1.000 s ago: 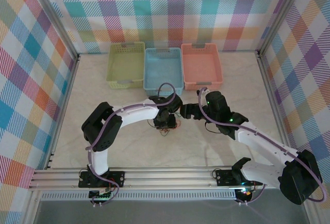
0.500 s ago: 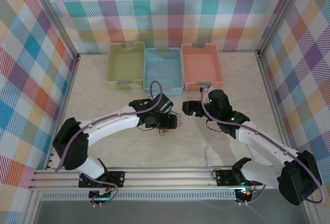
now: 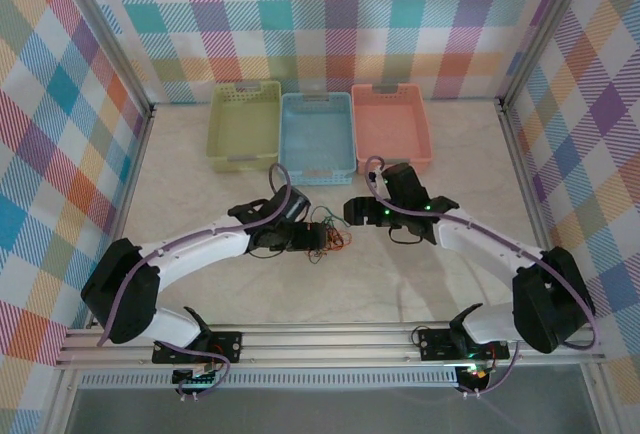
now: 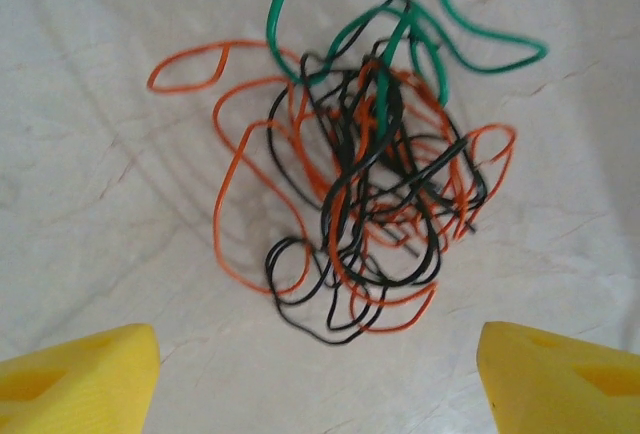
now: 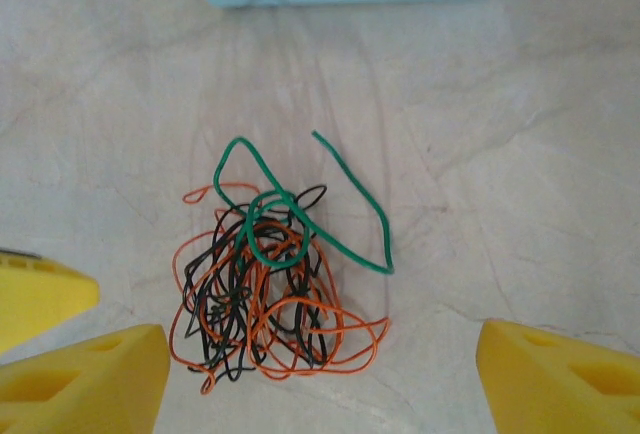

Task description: Untangle the cables

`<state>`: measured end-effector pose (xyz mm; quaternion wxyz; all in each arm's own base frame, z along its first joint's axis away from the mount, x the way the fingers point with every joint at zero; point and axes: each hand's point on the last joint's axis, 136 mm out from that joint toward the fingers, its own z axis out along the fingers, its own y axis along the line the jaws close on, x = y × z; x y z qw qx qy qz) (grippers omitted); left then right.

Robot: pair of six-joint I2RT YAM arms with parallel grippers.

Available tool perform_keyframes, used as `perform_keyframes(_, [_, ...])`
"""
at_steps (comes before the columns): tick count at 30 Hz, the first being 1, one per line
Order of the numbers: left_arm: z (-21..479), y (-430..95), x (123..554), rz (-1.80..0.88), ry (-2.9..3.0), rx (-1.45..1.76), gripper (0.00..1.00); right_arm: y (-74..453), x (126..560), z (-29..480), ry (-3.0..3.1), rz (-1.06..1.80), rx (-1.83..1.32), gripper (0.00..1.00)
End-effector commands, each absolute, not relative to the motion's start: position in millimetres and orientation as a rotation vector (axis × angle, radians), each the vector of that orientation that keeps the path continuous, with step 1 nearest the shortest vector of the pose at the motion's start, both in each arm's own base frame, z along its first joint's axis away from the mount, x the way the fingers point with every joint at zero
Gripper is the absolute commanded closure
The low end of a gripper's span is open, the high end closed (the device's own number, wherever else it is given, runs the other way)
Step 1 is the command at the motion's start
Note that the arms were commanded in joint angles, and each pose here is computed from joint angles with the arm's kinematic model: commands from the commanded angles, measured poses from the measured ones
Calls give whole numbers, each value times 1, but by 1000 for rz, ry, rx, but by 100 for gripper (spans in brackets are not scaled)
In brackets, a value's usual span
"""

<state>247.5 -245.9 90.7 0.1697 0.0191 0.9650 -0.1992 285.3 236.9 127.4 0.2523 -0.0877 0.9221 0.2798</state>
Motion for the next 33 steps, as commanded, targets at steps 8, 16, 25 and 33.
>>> perform_keyframes(8, [73,-258,283,-826,2718,22,23,259,278,122,2647,866,-358,22])
perform_keyframes(16, [76,-255,288,-833,2722,79,24,271,281,99,2786,884,-409,28])
perform_keyframes(25, [71,-254,289,-814,2742,81,24,269,289,86,2865,888,-359,30])
perform_keyframes(33, [110,-250,306,-787,2607,108,24,273,300,103,2752,1000,-365,30])
